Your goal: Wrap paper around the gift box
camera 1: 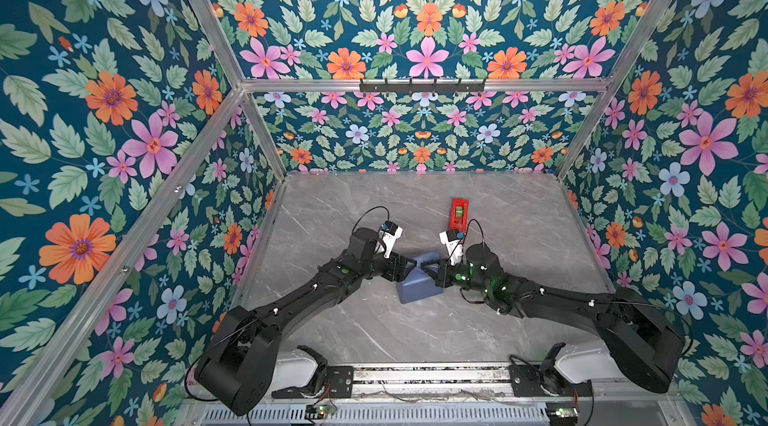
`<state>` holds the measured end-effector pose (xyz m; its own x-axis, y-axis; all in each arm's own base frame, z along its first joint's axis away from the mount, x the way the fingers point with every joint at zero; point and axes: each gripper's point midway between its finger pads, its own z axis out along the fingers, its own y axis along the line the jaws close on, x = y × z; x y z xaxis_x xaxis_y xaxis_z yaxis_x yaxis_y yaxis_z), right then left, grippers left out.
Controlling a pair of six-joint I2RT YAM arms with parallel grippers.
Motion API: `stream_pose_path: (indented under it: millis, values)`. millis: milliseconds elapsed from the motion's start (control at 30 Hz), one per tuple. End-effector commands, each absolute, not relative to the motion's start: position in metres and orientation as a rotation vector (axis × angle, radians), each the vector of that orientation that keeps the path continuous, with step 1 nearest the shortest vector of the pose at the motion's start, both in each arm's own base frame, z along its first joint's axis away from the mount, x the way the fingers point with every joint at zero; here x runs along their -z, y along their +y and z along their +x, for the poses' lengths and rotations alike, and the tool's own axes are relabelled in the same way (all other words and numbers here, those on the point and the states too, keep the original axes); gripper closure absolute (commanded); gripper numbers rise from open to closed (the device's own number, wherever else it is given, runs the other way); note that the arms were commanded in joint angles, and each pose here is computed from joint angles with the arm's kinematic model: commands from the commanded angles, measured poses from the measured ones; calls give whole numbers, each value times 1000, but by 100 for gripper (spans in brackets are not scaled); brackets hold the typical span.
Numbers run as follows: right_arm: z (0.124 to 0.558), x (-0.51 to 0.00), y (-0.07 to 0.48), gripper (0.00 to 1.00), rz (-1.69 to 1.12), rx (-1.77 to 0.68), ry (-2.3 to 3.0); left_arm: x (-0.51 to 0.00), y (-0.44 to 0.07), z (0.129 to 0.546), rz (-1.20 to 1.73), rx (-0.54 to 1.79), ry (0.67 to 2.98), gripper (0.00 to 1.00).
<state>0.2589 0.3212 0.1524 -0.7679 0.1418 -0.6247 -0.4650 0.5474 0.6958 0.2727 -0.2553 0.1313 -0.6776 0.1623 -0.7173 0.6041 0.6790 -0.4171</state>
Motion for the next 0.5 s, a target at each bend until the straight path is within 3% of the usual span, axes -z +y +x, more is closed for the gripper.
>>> stream_pose_path:
  millis: [0,467]
  values:
    - [256,-147,322,100,-291,-1202,2182,-114,-249,265,609,832,2292,25]
    - [251,-192,333,100,-328,-1321,2086,-107,-247,262,622,820,2310,25]
